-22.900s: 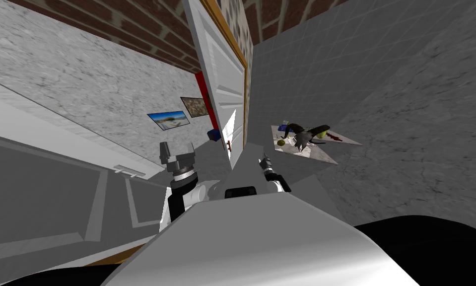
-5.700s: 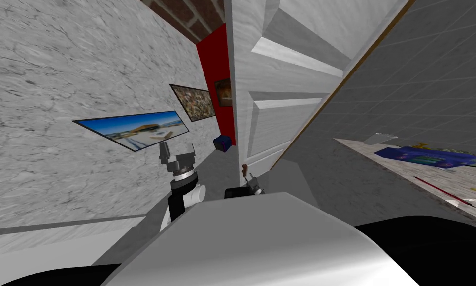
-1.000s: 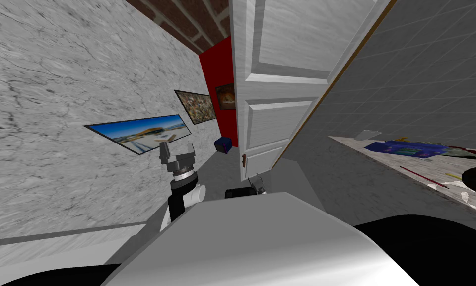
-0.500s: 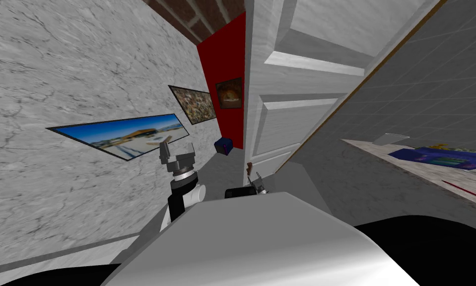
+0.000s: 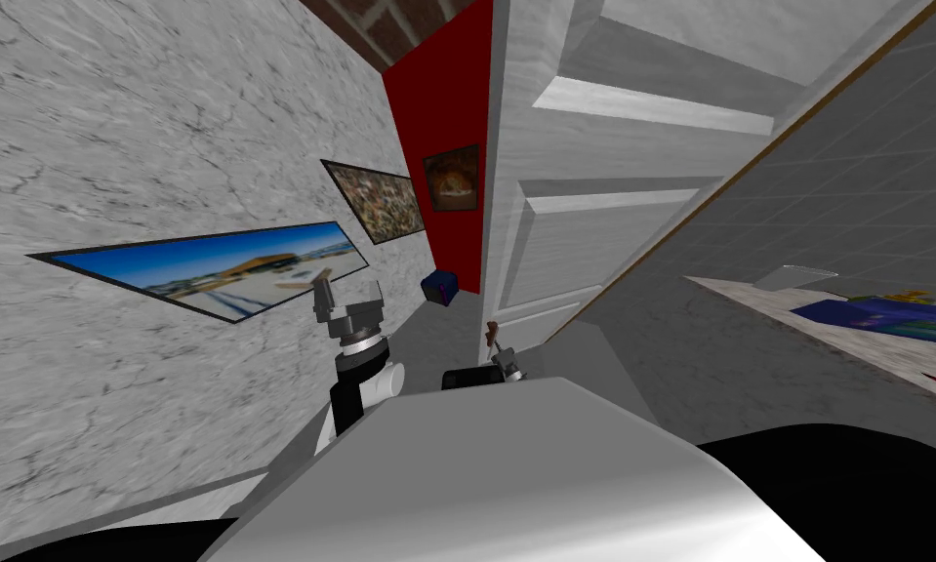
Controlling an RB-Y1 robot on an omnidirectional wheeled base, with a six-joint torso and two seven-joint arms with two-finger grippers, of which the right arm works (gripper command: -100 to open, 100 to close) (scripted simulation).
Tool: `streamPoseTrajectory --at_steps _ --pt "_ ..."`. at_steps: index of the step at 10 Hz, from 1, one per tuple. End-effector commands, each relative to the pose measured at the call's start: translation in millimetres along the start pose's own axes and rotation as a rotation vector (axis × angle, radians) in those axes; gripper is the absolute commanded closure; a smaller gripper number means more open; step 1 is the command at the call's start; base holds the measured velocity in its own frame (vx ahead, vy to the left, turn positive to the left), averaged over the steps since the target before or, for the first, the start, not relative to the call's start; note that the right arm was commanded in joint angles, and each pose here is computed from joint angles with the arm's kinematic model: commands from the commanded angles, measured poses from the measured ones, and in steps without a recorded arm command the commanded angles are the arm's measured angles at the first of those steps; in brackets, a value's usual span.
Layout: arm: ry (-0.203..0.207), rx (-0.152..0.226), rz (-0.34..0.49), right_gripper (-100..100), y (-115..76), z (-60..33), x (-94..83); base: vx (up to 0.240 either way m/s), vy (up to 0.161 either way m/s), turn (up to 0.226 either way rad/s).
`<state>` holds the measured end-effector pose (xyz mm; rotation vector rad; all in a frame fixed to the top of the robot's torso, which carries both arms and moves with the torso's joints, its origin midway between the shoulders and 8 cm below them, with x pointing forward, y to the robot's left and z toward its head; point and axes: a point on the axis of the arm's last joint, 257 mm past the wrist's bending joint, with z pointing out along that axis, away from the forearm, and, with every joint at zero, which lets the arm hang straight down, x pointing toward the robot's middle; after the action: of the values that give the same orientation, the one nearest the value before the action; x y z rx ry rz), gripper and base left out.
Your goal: Push the door open
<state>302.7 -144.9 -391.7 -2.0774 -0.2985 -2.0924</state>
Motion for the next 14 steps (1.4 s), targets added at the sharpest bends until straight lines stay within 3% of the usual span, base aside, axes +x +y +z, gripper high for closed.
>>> streamPoseTrajectory --at_steps 1,4,5,8,10,14 --pt "-0.001 0.0 0.0 100 0.1 -0.3 -0.2 -0.033 -0.01 0.0" --pt "-0.001 0.0 0.0 100 0.1 -0.3 -0.2 -0.01 -0.002 0.0" --pt "-0.007 -0.021 -0.006 -100 9.0 -9.8 -1.6 -0.099 0.028 -0.05" --pt "-0.007 -0.073 0.01 -100 16.9 -21.2 -0.6 -0.184 0.031 -0.049" --pt "-0.011 -0.058 -0.005 -100 19.9 -17.7 -2.3 0.013 0.007 0.001" --pt "-0.007 -0.063 -0.006 -100 21.0 -7.3 -1.4 0.238 0.06 0.01"
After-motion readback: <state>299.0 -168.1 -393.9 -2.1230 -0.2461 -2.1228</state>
